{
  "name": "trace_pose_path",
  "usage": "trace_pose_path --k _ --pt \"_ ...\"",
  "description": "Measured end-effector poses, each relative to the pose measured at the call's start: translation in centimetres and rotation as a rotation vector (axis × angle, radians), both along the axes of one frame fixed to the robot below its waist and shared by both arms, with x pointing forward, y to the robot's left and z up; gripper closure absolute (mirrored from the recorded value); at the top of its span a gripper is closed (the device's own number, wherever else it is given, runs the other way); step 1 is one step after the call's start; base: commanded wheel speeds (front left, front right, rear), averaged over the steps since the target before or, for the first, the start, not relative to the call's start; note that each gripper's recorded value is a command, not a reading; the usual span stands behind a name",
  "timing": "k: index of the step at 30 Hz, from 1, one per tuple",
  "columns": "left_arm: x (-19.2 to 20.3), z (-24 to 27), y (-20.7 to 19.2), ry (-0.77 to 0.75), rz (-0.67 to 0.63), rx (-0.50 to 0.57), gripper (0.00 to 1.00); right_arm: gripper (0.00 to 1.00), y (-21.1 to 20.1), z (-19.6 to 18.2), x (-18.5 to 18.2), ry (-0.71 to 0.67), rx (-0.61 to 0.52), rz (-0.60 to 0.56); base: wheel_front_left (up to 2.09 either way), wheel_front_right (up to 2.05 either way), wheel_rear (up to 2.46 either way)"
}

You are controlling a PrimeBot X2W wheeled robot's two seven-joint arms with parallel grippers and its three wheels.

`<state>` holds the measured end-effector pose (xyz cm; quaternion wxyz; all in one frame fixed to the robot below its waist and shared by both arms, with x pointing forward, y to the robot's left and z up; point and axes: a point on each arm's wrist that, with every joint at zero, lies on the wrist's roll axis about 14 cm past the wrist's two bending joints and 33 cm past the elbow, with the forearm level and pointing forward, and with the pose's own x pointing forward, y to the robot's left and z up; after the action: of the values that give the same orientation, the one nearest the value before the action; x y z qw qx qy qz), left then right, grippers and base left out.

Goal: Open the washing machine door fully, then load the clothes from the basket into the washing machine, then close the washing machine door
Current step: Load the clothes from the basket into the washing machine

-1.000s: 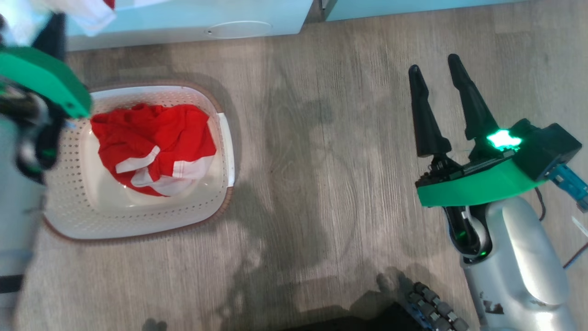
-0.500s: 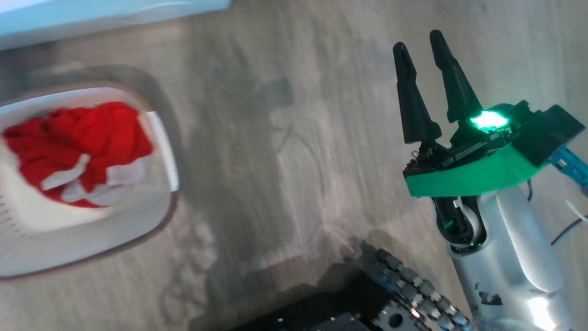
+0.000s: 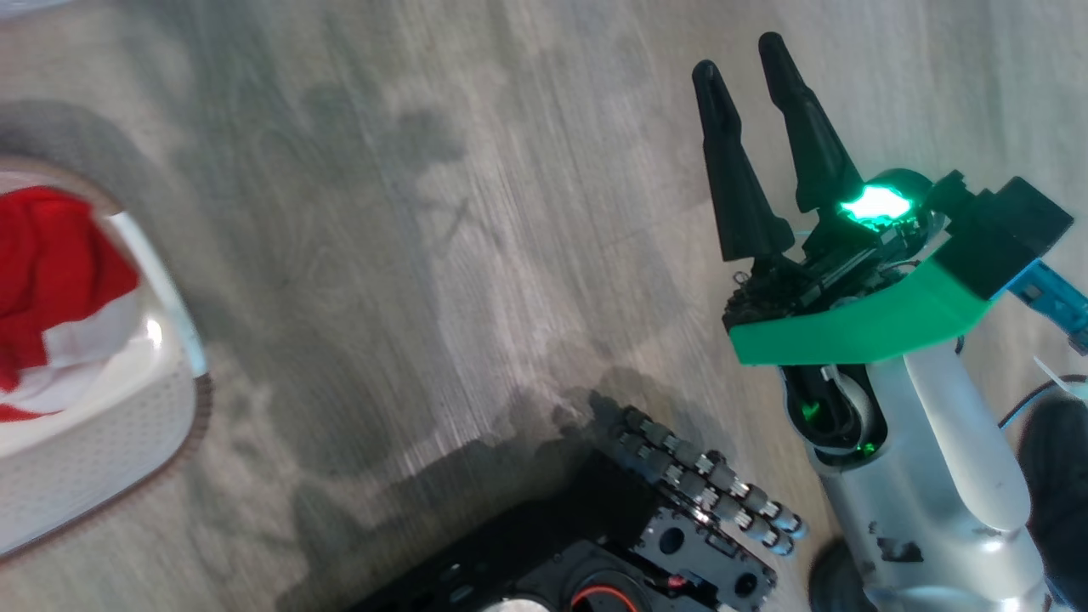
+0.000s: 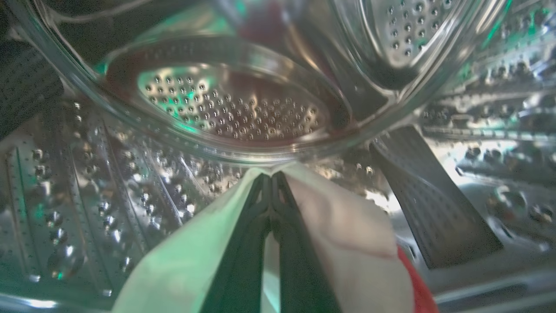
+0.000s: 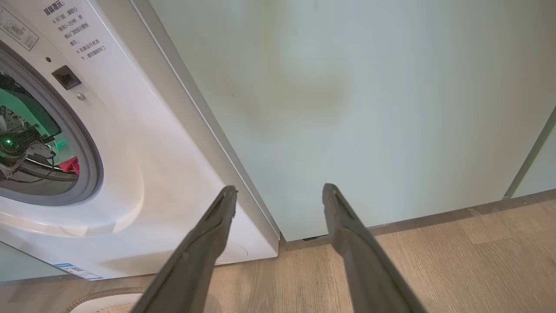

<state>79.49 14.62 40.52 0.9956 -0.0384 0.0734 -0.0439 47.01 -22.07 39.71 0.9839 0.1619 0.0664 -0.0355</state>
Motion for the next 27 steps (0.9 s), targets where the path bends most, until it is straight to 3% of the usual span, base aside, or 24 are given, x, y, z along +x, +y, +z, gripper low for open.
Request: trace_pose_path --k 10,20,21,22,23,27 --pt "2.9 1.2 1.6 -0.237 0.084 0.075 1.0 0.0 -1.2 -1.1 -0.7 0.04 -0.025 -0.033 0.0 0.0 0.0" --pt "2.9 -3.7 1.9 -0.039 0.07 0.07 1.0 0.0 -0.7 -1.3 -0.5 0.038 -0.021 -0.02 0.0 0.0 0.0" --pt "2.9 -3.8 1.9 -0.032 0.07 0.061 0.61 0.0 -0.7 -1.3 -0.5 0.036 -0.021 -0.018 0.0 0.0 0.0" --pt "2.8 -3.9 1.7 -0.022 0.066 0.049 0.1 0.0 -0.6 -1.3 -0.4 0.035 -0.02 -0.016 0.0 0.0 0.0" --pt "2.8 -3.9 1.5 -0.021 0.06 0.04 0.0 0.0 -0.5 -1.2 -0.4 0.033 -0.019 -0.014 0.0 0.0 0.0" --pt "2.7 -3.1 0.3 -0.019 0.047 -0.002 0.0 0.0 -0.1 -1.0 -0.3 0.026 -0.016 -0.003 0.0 0.0 0.0"
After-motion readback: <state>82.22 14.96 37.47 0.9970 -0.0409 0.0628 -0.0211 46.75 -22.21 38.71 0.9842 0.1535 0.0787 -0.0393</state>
